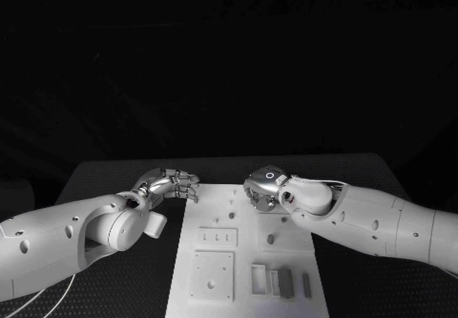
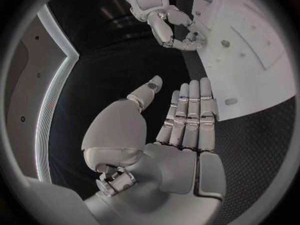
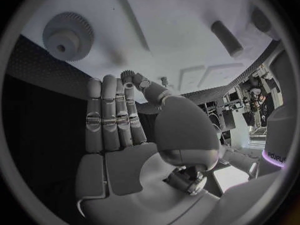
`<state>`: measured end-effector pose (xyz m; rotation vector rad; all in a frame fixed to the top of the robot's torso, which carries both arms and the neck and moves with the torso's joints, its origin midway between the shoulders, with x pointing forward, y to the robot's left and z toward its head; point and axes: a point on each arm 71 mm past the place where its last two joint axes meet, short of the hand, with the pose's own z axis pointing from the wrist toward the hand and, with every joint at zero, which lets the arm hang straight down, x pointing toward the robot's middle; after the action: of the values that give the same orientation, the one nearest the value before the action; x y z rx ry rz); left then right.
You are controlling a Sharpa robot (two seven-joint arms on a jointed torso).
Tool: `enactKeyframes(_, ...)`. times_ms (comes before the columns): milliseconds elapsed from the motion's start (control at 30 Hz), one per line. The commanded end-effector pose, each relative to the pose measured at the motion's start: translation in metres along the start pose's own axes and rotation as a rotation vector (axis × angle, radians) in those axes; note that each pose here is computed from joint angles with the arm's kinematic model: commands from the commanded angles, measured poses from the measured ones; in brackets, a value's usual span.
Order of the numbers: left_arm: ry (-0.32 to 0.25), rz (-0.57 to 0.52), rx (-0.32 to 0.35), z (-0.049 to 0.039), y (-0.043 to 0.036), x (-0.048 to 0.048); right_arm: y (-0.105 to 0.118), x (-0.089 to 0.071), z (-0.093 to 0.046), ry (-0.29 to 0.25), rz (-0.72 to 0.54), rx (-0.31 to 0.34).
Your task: Assemble the parts on the task board
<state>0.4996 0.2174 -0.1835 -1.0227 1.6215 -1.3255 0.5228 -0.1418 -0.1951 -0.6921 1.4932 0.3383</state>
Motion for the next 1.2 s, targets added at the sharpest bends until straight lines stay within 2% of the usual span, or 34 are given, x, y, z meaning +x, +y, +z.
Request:
enactKeyframes(33,0.014,-0.006,0.008,0.0004,-0.0015,0.0021,0.002,-0.004,0.003,-0.033,-0.061,0.019)
enactKeyframes(467,0.017,-0.005,0.008,0.003,-0.0016,0.0036,0.024,-0.017,0.027,-0.127,-0.134,0.016)
enactKeyframes(867,0.021,-0.007,0.008,0.0038,-0.0019,0.0047,0.034,-0.02,0.034,-0.16,-0.141,0.026)
enactKeyframes(1200,0.022,-0.009,0.012,0.0039,-0.0041,0.0054,0.028,-0.016,0.04,-0.143,-0.153,0.041)
